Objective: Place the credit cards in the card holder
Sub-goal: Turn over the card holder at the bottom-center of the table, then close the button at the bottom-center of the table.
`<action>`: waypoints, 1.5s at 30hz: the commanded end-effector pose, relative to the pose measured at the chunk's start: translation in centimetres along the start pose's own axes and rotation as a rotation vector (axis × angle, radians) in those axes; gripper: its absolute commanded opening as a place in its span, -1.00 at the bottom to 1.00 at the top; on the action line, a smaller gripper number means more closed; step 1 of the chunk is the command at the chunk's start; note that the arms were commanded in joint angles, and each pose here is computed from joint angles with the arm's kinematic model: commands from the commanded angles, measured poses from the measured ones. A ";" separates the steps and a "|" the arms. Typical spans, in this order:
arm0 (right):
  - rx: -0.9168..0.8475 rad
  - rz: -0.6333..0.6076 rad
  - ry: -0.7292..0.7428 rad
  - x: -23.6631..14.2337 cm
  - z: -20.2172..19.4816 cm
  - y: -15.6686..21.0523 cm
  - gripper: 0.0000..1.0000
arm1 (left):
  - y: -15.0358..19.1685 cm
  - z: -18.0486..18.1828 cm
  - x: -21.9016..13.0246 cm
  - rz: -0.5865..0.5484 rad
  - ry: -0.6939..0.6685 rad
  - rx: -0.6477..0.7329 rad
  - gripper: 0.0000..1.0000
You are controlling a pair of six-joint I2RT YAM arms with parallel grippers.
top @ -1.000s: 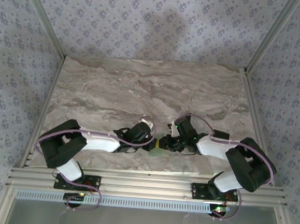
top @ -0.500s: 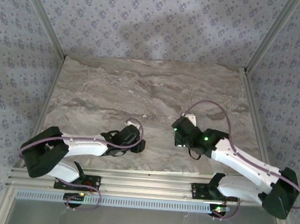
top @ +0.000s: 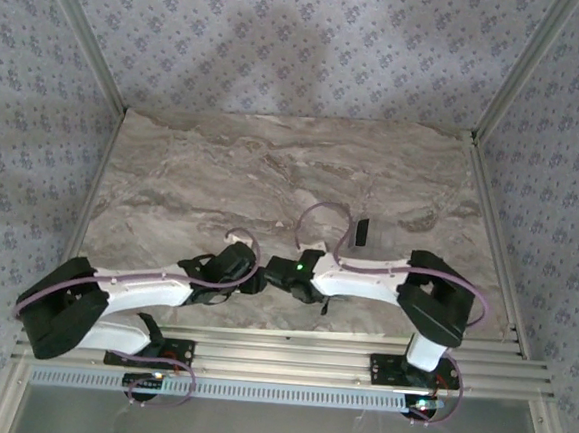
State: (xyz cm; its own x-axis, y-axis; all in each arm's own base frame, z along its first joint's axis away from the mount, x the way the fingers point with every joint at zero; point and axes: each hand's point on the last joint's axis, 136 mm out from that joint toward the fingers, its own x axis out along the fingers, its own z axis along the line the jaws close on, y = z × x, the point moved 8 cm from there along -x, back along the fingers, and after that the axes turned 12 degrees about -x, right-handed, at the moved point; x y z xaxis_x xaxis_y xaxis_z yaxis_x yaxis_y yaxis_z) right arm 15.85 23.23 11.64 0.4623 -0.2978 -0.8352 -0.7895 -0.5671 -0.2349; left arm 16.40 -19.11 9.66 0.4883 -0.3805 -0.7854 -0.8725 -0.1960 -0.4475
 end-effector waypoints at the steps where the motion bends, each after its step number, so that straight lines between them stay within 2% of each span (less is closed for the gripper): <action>1: 0.035 -0.078 -0.172 -1.0 1.9 -2.5 -0.06 | -0.1 1.0 -0.5 -0.007 -0.021 -0.032 0.21; 3: 0.041 -0.112 -0.263 -1.4 1.9 -3.4 0.13 | -0.2 1.2 -0.6 -0.002 -0.010 -0.043 0.25; 5: 0.059 -0.151 -0.359 -2.1 1.2 -4.1 0.23 | -0.2 1.1 -0.7 0.006 0.012 -0.032 0.29; 8: 0.105 -0.204 -0.457 -3.5 -0.7 -4.1 0.32 | -0.4 0.4 -0.8 0.021 0.044 -0.009 0.32; 10: 0.104 -0.232 -0.465 -4.0 -2.7 -3.5 0.34 | -0.6 -0.5 -0.8 0.038 0.087 0.010 0.33; 13: 0.143 -0.195 -0.364 -3.6 -6.1 -1.6 0.27 | -0.8 -2.7 -0.6 0.060 0.151 0.068 0.34; 15: 0.173 -0.166 -0.352 -2.9 -7.7 -0.3 0.23 | -0.7 -4.7 -0.3 0.073 0.172 0.128 0.38; 20: 0.239 -0.131 -0.427 -1.1 -9.4 1.8 0.06 | -0.3 -8.5 1.2 0.120 0.208 0.219 0.44; 24: 0.285 -0.141 -0.540 0.0 -9.8 2.4 -0.02 | 0.2 -10.2 2.6 0.148 0.204 0.251 0.46; 28: 0.319 -0.152 -0.616 0.9 -9.9 2.3 -0.11 | 0.8 -11.3 3.9 0.172 0.186 0.282 0.46; 35: 0.351 -0.161 -0.613 2.2 -10.4 2.0 -0.30 | 1.5 -12.0 6.3 0.194 0.136 0.303 0.46; 45: 0.355 -0.148 -0.618 3.0 -10.1 1.7 -0.43 | 2.7 -10.6 7.3 0.156 0.010 0.319 0.45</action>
State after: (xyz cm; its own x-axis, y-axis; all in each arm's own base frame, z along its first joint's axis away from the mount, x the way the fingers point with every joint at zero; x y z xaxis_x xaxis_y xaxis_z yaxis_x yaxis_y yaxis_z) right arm 19.99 13.59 14.11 0.3555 0.2992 -0.8855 -0.8686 -0.2441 -0.4312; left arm 17.58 -32.21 9.33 0.3485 -0.4612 -0.8160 -0.8788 0.1419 -0.4556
